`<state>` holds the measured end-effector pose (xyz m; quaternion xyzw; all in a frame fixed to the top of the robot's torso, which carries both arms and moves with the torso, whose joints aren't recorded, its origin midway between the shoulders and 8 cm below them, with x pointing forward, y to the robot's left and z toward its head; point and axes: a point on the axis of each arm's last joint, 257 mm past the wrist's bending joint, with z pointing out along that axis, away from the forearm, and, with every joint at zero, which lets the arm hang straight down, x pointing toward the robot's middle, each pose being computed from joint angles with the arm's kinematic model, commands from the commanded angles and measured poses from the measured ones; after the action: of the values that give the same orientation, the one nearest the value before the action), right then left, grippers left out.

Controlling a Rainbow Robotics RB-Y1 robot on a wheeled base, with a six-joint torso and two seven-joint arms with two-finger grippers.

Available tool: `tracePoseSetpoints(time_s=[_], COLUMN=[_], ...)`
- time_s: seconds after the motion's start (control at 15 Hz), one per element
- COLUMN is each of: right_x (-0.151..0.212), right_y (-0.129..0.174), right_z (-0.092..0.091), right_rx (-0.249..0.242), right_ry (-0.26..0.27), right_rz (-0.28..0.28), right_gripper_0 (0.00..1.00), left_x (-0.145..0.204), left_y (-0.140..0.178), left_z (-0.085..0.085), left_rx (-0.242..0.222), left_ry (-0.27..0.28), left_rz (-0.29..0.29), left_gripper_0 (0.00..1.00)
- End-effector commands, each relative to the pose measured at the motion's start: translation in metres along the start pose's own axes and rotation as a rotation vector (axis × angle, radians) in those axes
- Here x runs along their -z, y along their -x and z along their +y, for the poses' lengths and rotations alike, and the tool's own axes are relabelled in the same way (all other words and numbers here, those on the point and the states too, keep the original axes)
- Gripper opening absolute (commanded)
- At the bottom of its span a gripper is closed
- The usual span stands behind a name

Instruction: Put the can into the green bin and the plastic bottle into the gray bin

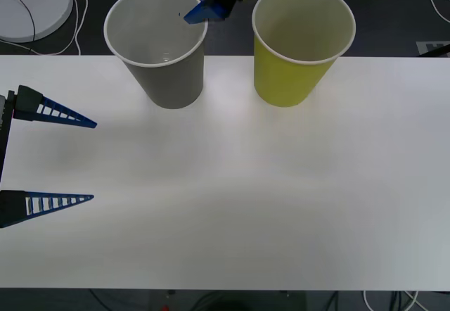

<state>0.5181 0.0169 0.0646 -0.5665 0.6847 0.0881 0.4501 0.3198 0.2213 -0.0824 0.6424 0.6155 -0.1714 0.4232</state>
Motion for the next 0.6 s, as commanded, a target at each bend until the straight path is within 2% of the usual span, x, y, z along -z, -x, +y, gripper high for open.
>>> tracePoseSetpoints(time_s=[0.07,0.6], right_x=[0.014,0.054], right_y=[-0.020,-0.073], right_z=[0.005,0.033], right_rx=[0.024,0.078], right_ry=[0.004,0.006], right_rz=[-0.028,-0.058], right_gripper_0=[1.00,1.00], left_x=[0.000,0.000], left_y=[0.000,0.000], left_z=[0.000,0.000], left_rx=[0.000,0.000], left_ry=[0.000,0.000], left_rz=[0.000,0.000], left_gripper_0=[1.00,1.00])
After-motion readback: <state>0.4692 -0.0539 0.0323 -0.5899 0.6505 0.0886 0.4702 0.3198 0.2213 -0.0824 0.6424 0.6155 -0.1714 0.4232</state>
